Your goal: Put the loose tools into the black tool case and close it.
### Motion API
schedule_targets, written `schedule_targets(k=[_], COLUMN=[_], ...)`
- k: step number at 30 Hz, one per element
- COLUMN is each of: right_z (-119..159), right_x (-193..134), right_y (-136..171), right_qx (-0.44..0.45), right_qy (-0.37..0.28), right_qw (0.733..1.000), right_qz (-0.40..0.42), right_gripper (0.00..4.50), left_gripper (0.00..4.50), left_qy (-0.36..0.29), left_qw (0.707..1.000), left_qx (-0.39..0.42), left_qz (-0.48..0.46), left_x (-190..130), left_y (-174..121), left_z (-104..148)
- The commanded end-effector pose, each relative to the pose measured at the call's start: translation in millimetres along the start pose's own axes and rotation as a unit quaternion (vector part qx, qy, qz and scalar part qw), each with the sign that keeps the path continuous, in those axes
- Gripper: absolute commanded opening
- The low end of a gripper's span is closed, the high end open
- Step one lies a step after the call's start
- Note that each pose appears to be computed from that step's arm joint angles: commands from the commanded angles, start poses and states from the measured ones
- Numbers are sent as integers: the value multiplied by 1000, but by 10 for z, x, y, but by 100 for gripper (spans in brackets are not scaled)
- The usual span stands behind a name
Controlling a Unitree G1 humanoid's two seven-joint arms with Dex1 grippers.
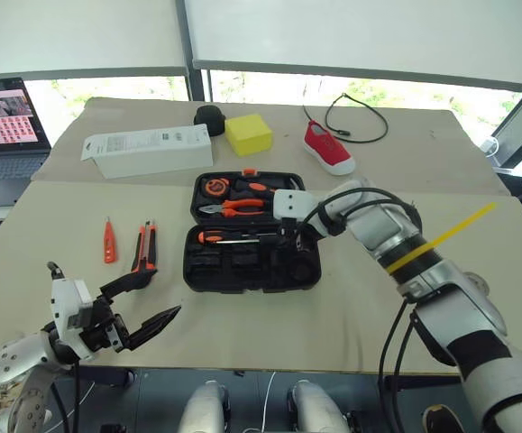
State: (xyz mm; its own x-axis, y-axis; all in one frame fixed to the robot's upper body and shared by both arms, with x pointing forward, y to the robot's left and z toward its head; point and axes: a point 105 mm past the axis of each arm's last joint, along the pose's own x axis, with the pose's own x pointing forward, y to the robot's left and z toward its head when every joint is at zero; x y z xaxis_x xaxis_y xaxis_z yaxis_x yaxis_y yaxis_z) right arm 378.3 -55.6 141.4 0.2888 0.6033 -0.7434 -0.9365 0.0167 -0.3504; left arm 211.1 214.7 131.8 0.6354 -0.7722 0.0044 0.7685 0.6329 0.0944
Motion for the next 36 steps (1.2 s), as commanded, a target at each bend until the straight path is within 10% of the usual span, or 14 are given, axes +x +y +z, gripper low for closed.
schedule_targets(k=[1,3,9,19,36], right_z=[175,266,417,210,93], right_x=[-125,-204,-395,77,396], right_y=[-37,-92,-77,7,158], right_qx=[-17,-24,-9,27,20], right_qy=[-30,-51,-108,-148,-129], right_qw=[999,998,994,989,991], right_qz=[7,-2,10,-3,14], right_gripper=[286,357,357,11,5], left_gripper=[450,450,450,450,450], left_qy=[-11,-11,-8,4,37], left_qw=[1000,1000,1000,1000,998], left_qx=[21,20,20,23,24], left_qz=[2,3,6,14,34], left_x=[1,3,-9,-31,-165], left_y=[3,6,21,51,44], left_z=[94,90,86,69,62])
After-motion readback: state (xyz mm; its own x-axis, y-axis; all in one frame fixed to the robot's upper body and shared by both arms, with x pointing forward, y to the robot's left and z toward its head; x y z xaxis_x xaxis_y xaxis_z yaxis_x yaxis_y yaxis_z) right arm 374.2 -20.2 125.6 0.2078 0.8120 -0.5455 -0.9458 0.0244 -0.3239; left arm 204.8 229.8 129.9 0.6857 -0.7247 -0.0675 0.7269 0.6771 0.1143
